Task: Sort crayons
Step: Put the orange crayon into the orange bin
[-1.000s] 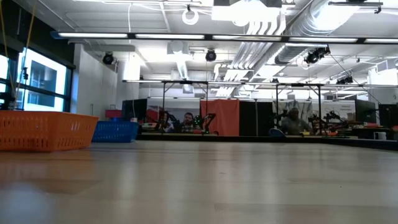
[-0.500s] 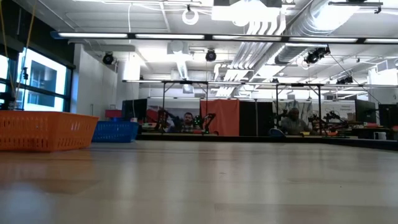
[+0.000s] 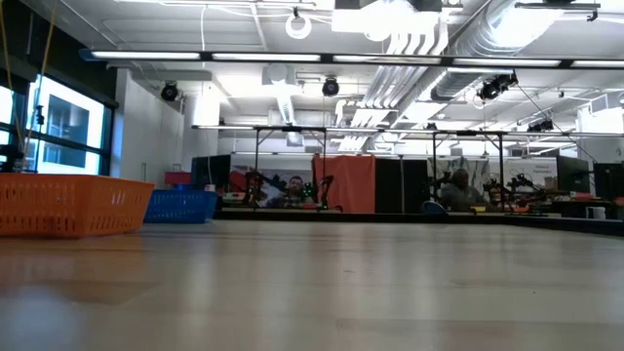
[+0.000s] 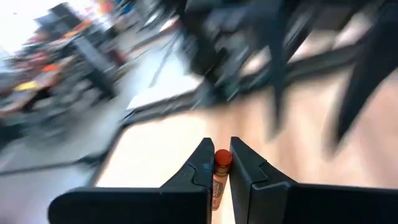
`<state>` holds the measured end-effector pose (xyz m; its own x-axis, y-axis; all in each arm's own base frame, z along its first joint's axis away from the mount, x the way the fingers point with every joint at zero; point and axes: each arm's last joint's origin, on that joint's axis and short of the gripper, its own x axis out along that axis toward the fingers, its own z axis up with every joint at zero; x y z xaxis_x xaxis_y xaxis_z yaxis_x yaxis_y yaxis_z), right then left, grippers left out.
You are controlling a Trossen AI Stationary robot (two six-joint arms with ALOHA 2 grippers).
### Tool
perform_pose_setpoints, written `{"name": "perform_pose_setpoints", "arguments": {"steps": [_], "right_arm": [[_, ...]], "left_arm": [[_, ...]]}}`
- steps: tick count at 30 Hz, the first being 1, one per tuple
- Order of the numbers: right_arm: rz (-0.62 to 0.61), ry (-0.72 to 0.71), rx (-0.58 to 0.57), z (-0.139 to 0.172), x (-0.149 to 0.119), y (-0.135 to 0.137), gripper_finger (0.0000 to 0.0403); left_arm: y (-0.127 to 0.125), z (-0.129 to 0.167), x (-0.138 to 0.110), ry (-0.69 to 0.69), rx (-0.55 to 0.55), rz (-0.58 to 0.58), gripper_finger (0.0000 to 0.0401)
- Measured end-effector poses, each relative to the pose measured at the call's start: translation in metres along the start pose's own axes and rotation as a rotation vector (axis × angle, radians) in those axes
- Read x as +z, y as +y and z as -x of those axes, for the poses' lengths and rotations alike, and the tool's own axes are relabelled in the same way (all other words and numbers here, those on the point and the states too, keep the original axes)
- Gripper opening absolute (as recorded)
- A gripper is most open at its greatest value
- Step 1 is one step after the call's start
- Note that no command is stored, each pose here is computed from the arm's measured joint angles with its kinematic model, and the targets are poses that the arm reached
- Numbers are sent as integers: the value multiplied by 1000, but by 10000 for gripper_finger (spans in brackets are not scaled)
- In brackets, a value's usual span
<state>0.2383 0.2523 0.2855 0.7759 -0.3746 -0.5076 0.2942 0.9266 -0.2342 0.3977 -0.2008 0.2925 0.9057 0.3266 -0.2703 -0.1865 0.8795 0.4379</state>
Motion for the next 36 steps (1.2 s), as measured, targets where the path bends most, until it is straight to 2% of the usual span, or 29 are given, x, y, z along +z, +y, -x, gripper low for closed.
{"name": "perform_pose_setpoints", "arguments": {"steps": [3, 5, 12, 17, 21, 24, 28, 30, 36], "right_arm": [[-22, 52, 19, 0, -3, -1, 140], [-43, 92, 25, 0, -5, -3, 140], [-87, 162, 9, 1, -11, -7, 140], [-81, 165, 4, 1, -11, -8, 140], [-71, 167, 1, 1, -11, -8, 140], [-65, 168, -2, 1, -12, -9, 140], [-59, 167, -5, 2, -12, -9, 140], [-54, 170, -9, 2, -12, -10, 140], [-53, 168, -10, 2, -12, -10, 140]], "left_arm": [[3, 6, -15, 141, 131, -140, 4], [11, 15, -22, 220, 183, -167, 4], [54, 54, -54, 537, 271, -39, 5], [78, 81, -72, 838, 345, 56, 5], [77, 91, -80, 975, 155, 109, 5], [82, 101, -93, 1100, 164, 145, 5], [93, 116, -109, 1149, 152, 199, 5], [99, 122, -121, 1188, 186, 223, 5], [118, 145, -151, 1187, 273, 333, 5]]}}
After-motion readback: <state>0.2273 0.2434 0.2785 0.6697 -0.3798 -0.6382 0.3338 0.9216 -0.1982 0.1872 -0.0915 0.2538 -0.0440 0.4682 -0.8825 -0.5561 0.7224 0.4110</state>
